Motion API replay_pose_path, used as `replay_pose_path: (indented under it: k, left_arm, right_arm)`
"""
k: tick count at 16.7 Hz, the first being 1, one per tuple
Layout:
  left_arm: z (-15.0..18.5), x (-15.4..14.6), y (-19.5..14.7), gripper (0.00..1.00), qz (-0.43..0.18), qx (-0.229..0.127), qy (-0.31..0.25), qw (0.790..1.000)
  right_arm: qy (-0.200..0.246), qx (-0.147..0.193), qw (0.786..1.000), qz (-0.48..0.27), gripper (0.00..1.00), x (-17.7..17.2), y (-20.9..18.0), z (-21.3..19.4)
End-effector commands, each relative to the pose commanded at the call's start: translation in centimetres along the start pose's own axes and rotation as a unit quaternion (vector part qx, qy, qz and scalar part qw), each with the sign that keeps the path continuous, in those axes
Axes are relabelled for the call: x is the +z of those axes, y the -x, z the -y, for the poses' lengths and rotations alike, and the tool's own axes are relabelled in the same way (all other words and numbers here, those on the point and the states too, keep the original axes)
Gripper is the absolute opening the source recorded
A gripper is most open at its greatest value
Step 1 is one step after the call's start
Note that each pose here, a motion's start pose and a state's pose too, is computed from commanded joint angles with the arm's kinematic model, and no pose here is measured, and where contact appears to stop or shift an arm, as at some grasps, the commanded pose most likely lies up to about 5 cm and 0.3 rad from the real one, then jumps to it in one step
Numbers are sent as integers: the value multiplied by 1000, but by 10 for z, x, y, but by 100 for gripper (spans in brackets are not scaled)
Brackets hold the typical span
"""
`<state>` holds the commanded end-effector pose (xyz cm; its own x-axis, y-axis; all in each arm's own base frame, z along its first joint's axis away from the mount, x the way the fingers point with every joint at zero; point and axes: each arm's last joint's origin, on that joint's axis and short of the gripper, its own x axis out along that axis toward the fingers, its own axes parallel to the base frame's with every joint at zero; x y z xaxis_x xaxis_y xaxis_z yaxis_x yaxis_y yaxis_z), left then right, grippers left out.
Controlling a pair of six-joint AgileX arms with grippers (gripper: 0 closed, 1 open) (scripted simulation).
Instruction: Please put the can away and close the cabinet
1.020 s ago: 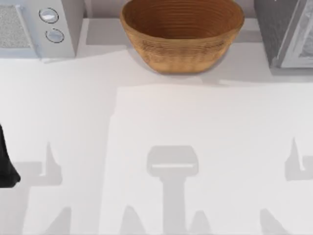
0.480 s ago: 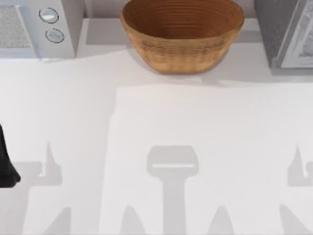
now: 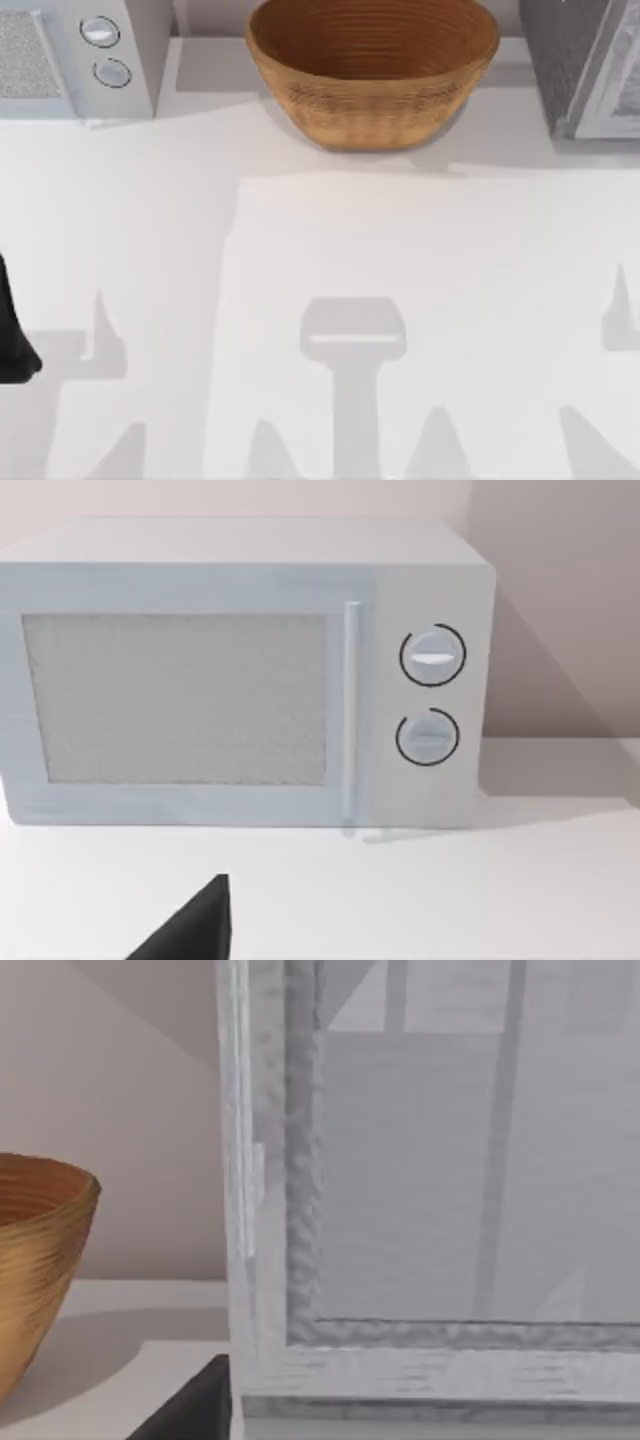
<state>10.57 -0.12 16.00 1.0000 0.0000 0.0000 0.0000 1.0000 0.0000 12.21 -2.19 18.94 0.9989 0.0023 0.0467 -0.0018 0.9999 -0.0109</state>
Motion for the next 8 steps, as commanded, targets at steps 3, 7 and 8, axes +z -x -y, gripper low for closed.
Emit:
replay_pose_path:
  k: [3, 7, 8]
  left_arm:
    - [0, 0, 0, 100, 0, 0, 0, 1000]
    - [0, 0, 0, 100, 0, 0, 0, 1000]
    - [0, 0, 0, 100, 0, 0, 0, 1000]
  right_arm:
    - [6, -2, 1000, 0, 100, 11, -18, 25]
    - [6, -4, 1000, -12, 100, 10, -40, 77]
    - [5, -4, 1000, -15, 100, 6, -43, 92]
